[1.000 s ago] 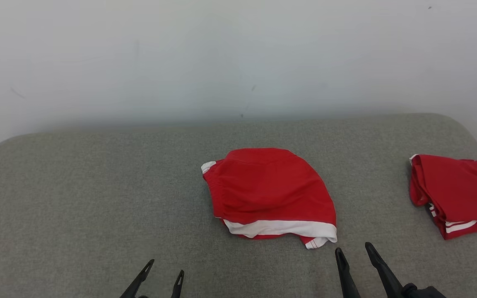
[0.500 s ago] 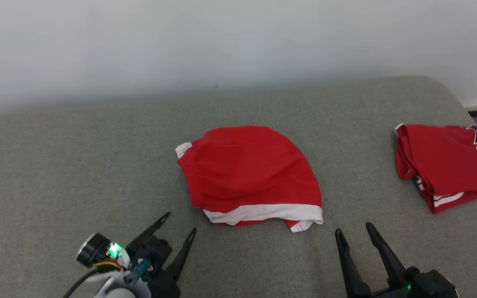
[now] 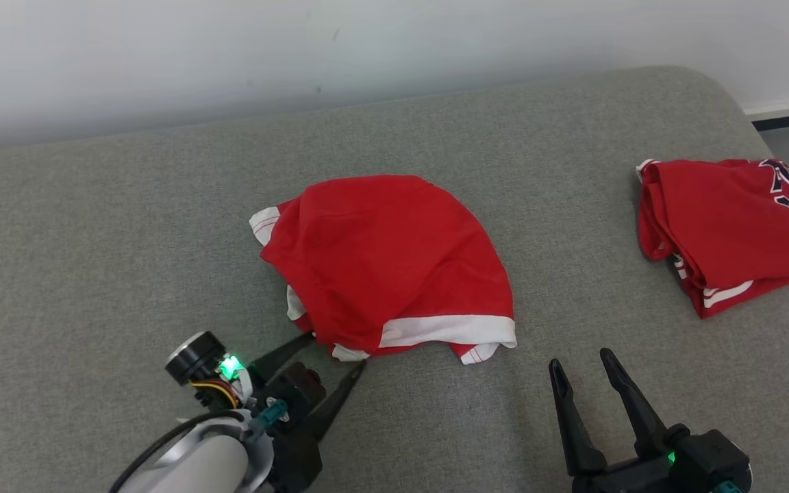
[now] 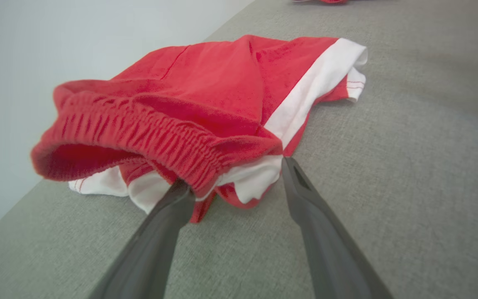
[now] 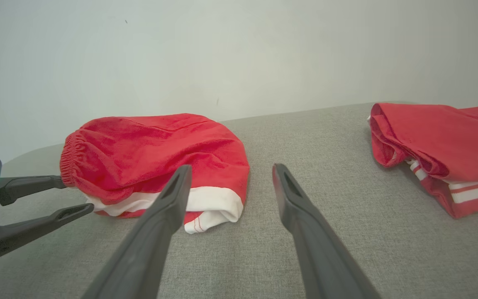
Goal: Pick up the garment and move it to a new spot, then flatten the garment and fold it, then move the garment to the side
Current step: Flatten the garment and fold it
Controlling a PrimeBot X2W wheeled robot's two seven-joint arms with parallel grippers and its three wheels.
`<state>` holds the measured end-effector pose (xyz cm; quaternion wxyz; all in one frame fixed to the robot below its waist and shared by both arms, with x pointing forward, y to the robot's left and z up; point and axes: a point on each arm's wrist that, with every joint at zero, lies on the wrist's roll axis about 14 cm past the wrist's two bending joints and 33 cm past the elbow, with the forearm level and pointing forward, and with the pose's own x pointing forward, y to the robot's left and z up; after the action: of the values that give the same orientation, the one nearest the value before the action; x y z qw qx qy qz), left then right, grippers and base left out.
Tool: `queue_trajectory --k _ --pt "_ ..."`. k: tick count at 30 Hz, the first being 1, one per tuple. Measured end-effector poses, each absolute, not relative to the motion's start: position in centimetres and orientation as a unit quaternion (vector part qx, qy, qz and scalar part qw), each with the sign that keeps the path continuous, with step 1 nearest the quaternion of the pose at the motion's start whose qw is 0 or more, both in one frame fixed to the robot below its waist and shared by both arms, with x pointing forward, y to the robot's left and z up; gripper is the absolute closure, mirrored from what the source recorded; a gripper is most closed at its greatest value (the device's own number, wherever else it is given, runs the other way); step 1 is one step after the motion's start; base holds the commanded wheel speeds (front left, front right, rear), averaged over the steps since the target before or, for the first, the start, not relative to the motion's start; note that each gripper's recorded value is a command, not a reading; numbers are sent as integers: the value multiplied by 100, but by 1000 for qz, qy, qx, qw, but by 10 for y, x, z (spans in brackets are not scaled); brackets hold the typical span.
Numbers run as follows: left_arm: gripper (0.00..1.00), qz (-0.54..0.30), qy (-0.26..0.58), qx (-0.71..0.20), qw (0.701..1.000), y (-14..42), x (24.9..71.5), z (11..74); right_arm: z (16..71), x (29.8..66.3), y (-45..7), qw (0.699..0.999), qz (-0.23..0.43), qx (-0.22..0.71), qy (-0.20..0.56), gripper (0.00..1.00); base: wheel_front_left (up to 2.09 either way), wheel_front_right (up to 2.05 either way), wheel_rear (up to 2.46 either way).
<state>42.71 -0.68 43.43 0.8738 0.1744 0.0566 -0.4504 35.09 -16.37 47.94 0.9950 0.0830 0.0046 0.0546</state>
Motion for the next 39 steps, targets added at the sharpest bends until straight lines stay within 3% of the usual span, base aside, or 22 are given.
queue_trajectory --k 1,2,3,7,15,29,35,39 --pt "54 -464 54 173 867 -13 423 435 479 350 -164 995 53 83 5 0 0 0 0" --pt "69 -474 50 168 863 -18 419 439 479 350 -165 995 51 84 5 0 0 0 0" --pt "100 -486 44 165 857 -24 416 444 479 349 -165 995 50 85 5 0 0 0 0" --pt "100 -517 15 150 843 -41 408 470 482 345 -164 995 49 88 1 0 0 0 0" --pt "100 -517 -31 14 856 -74 418 562 490 334 -163 994 47 95 -14 0 0 0 0" --pt "100 -512 -75 -156 841 -109 438 721 502 312 -177 993 16 107 -37 0 0 0 0" --pt "100 -449 -12 -173 876 -101 465 708 503 311 -179 993 11 109 -40 0 0 0 0" --pt "100 -386 76 -175 903 -72 487 647 504 312 -177 993 13 111 -42 0 0 0 0"
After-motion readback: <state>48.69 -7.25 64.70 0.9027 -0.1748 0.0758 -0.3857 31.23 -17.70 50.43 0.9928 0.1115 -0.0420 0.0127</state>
